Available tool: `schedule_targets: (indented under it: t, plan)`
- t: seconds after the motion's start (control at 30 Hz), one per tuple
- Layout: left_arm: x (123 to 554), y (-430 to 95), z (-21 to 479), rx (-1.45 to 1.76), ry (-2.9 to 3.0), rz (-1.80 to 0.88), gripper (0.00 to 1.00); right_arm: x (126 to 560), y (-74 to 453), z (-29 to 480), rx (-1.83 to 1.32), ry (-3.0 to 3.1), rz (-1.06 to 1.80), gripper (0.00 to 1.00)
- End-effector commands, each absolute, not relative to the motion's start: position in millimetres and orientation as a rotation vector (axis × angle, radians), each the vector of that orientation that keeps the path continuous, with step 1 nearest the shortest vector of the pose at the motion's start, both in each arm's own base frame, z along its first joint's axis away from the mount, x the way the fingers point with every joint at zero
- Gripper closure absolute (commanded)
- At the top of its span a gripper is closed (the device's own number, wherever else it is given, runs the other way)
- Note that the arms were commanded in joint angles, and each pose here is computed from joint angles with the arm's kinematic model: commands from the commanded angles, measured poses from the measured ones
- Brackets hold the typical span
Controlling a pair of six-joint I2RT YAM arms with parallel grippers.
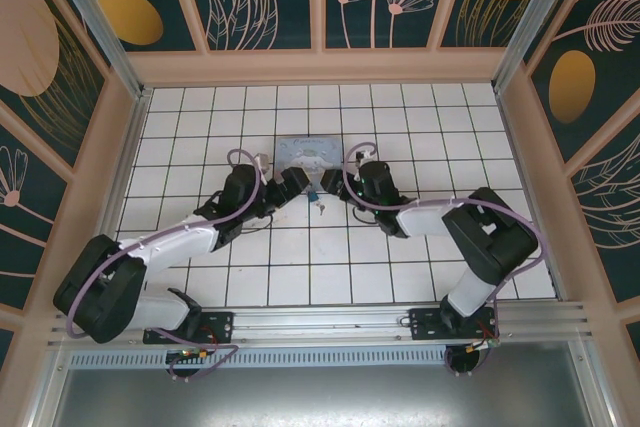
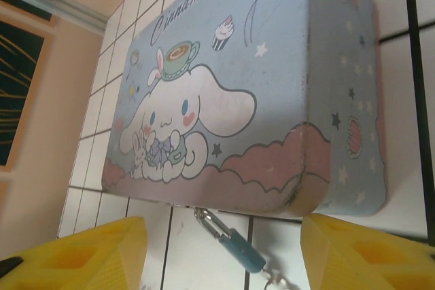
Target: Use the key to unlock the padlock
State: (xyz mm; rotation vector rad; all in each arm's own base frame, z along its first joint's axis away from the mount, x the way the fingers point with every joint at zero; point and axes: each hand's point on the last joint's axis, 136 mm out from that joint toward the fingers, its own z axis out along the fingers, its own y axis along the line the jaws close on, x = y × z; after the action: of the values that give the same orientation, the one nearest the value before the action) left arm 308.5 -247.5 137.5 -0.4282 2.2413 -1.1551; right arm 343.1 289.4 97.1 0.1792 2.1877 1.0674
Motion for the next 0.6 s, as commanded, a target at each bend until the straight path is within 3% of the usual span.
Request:
schedule_targets:
  t: [0.0,0.57]
  plan:
    - [314.7,-238.5,152.3,-0.384,2.220,-1.043,0.02,358.3,294.9,110.4,0.101,2.175,1.055,0.40]
    - [338.5,-181.9,210.1,-0.400,2.021,-0.661,0.01,324.8,257.6,120.5,0.099,2.132,0.964,0.47]
